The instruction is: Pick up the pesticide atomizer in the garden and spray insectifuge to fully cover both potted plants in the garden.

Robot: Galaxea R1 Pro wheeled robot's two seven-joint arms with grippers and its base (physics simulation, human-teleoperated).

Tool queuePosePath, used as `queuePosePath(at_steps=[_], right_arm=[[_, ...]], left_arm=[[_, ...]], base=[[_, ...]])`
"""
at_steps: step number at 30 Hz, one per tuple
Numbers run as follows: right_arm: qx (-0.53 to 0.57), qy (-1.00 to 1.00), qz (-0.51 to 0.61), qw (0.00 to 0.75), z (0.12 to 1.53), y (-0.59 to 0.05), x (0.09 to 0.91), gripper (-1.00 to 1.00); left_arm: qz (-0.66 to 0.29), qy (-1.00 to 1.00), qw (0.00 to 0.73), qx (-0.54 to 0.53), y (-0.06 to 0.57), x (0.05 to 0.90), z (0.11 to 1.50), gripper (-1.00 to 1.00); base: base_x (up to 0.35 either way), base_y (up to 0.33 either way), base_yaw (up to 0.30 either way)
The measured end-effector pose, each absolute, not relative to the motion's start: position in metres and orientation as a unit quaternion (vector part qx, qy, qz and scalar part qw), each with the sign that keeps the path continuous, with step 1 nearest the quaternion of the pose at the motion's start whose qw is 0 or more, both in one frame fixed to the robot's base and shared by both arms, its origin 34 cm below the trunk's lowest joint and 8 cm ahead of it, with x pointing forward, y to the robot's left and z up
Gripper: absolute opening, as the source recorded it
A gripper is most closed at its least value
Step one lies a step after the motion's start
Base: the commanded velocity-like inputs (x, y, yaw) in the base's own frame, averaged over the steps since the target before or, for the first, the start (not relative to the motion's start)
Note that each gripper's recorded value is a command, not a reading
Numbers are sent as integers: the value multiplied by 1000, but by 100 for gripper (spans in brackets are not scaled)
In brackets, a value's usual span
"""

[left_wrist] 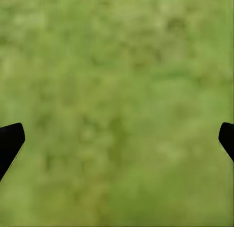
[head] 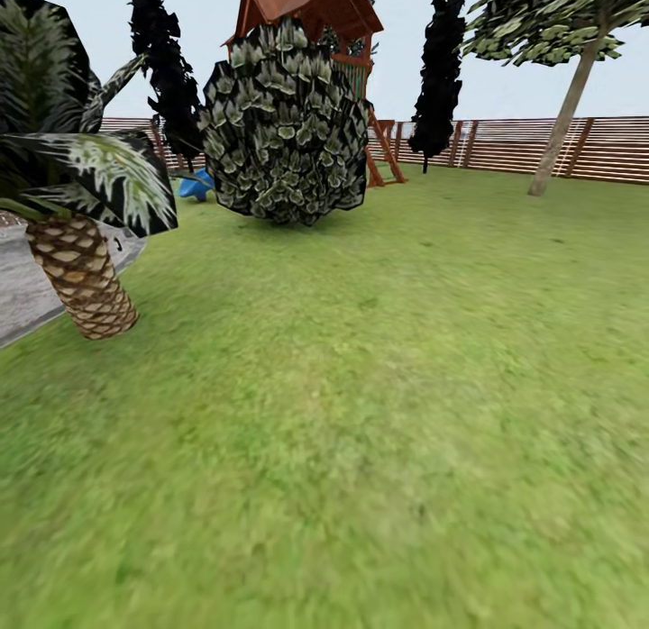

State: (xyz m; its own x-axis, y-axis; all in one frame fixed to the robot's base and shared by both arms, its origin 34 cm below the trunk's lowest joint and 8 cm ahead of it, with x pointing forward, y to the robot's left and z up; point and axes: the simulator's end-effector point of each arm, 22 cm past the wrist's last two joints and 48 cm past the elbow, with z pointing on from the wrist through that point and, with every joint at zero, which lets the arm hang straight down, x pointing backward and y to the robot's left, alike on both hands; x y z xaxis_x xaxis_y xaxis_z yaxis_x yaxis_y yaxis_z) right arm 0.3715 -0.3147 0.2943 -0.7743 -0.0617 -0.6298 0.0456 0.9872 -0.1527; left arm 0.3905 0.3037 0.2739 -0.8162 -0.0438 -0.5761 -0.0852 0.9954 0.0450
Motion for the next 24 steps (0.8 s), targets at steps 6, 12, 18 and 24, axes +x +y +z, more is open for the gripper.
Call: queuePosePath(at_steps=[6, 12, 18, 24], right_arm=[[-4, 939, -80, 335, 294, -315, 371, 100], [-4, 939, -79, 335, 294, -314, 370, 100], [-4, 939, -79, 335, 294, -314, 370, 100], [-4, 939, -79, 334, 293, -314, 370, 100]], left_arm=[[34, 952, 301, -34, 304, 390, 274, 100], [34, 952, 301, -34, 304, 390, 274, 100], [34, 952, 301, -34, 304, 391, 274, 100], [34, 952, 301, -34, 303, 391, 274, 100]], base=[[339, 0, 0], [339, 0, 0], [339, 0, 0], [339, 0, 0]])
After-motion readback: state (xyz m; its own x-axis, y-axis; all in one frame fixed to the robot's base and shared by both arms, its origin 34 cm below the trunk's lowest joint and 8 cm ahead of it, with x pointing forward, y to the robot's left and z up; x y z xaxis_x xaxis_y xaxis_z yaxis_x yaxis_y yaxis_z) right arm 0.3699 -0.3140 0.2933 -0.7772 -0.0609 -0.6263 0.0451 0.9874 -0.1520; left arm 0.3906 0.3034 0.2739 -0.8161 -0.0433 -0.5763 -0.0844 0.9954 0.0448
